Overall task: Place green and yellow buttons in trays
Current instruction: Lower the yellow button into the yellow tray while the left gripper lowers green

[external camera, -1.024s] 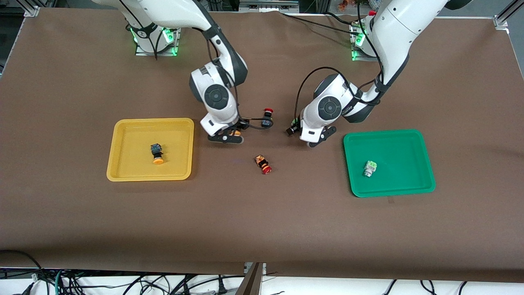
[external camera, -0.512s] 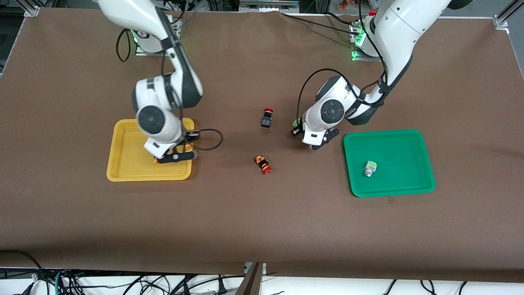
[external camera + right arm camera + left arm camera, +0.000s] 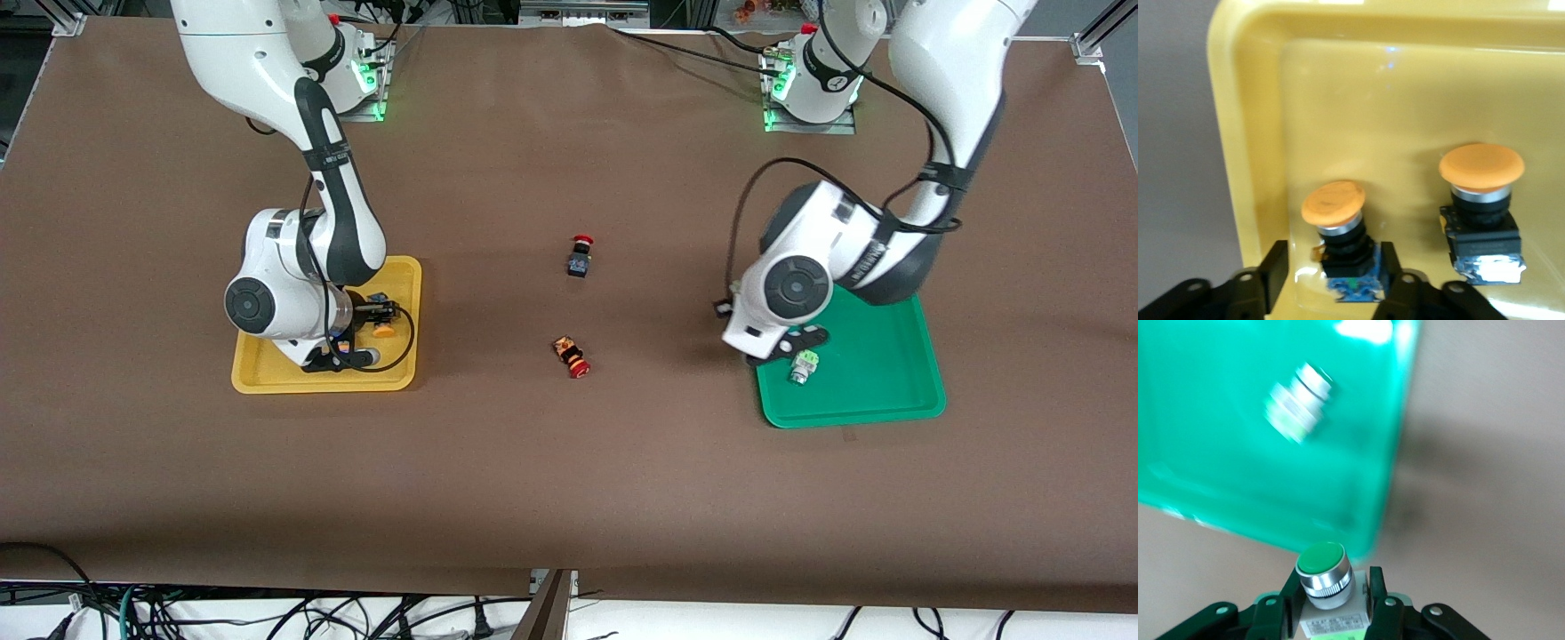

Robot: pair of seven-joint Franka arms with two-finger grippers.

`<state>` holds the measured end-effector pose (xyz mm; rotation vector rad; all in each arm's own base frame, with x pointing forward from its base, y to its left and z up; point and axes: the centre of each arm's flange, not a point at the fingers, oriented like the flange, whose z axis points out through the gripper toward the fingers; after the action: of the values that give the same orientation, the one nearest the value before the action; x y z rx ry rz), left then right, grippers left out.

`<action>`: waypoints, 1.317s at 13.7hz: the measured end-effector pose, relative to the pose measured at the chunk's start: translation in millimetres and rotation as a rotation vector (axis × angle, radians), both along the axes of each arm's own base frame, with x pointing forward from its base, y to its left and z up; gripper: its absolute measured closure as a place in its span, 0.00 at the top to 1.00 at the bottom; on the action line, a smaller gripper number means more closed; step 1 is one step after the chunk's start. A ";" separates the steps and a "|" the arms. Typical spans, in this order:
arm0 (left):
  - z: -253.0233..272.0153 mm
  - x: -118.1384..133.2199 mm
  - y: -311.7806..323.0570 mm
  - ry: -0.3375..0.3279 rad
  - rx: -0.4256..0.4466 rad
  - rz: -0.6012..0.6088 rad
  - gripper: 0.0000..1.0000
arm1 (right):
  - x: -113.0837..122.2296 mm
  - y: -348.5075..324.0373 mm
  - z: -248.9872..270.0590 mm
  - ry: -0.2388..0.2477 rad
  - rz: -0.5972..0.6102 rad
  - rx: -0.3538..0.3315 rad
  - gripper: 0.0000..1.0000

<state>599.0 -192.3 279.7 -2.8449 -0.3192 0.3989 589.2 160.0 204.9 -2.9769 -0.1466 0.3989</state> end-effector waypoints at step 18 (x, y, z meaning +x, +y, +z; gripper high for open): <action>171.0 43.7 109.5 -0.099 -0.112 -0.367 1.00 | -35.3 -44.7 312.8 -0.192 0.052 -0.102 1.00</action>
<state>642.7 -82.8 450.7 -2.9501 0.2145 0.2072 553.9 115.3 517.7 -3.1139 -0.2307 0.1278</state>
